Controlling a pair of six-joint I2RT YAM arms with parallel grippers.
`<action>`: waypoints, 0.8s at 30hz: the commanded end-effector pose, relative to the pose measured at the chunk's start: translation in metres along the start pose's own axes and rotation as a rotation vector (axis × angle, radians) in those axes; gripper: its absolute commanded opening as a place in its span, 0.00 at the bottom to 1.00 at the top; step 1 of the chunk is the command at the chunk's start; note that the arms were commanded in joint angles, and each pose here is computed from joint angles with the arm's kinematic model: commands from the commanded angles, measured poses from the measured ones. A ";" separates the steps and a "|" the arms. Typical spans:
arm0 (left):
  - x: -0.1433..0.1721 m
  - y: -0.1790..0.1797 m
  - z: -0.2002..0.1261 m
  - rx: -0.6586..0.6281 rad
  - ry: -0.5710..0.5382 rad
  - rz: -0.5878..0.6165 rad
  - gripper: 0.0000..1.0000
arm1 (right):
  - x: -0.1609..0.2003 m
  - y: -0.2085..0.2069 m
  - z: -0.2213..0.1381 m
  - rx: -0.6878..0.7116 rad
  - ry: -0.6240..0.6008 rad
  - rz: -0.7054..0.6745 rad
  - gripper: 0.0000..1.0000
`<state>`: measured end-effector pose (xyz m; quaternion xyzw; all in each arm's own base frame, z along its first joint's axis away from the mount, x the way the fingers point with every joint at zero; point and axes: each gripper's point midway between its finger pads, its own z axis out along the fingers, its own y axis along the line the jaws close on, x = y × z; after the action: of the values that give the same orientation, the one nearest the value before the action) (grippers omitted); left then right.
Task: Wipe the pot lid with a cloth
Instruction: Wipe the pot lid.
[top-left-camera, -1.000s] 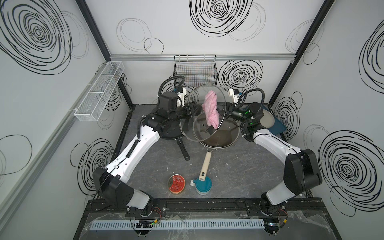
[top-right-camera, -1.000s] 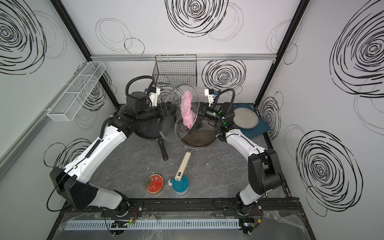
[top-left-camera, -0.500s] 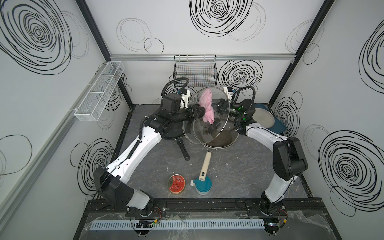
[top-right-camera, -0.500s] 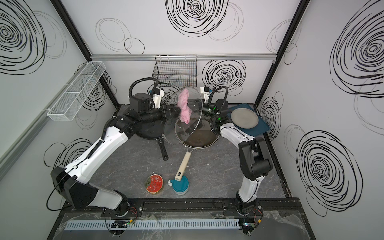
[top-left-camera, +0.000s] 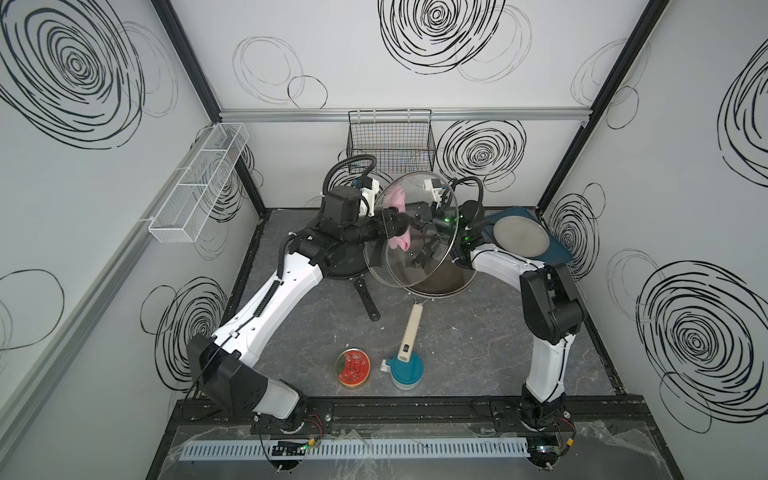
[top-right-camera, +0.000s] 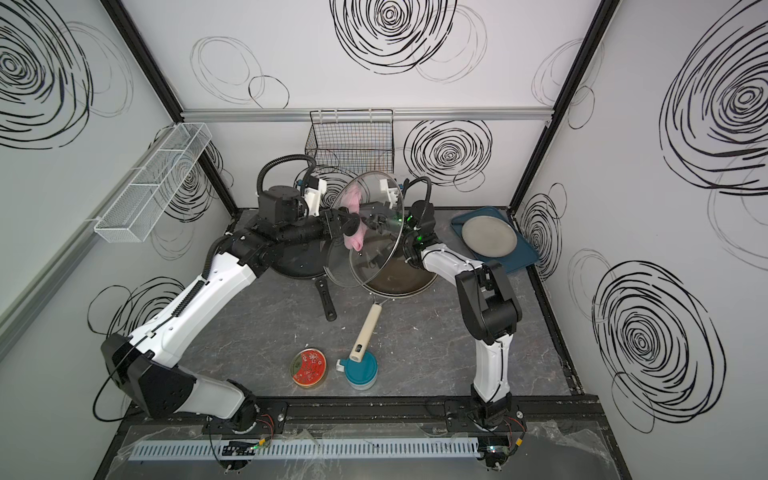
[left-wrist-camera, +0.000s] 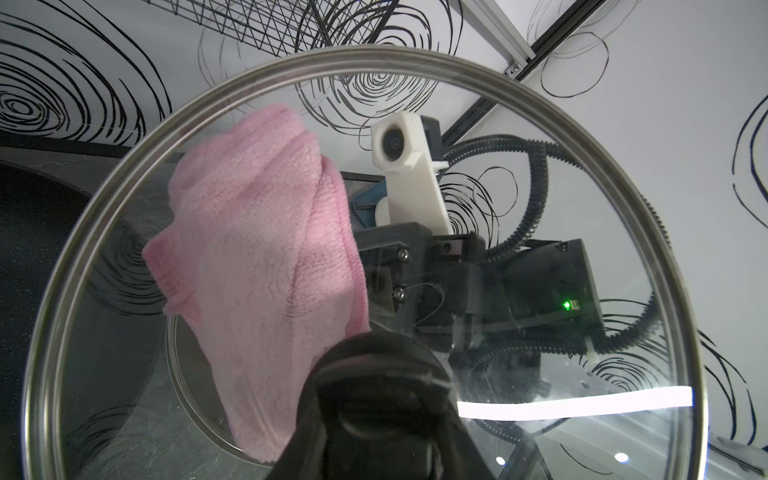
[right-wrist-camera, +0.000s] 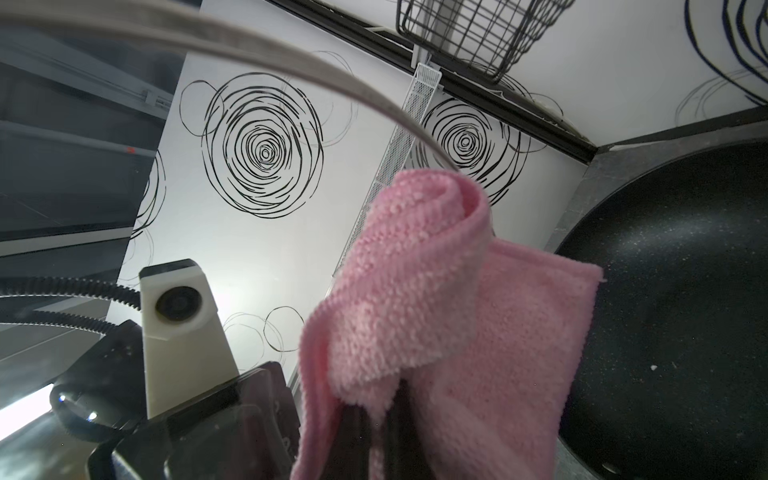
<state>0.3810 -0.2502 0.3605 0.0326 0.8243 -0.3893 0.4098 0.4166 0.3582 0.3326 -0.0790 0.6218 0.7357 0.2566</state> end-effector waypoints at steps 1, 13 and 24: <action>-0.067 -0.050 -0.036 0.170 -0.261 0.080 0.00 | 0.013 0.028 0.010 -0.090 0.024 -0.041 0.00; -0.089 -0.016 -0.035 0.120 -0.322 0.038 0.00 | 0.047 0.037 -0.005 -0.094 0.024 0.003 0.00; -0.087 0.002 -0.042 0.077 -0.324 0.035 0.00 | 0.045 0.060 -0.029 -0.071 -0.010 -0.030 0.00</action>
<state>0.4159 -0.2016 0.3540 -0.0281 0.8166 -0.3722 0.4402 0.3502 0.3489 0.3366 -0.0775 0.6133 0.7493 0.2376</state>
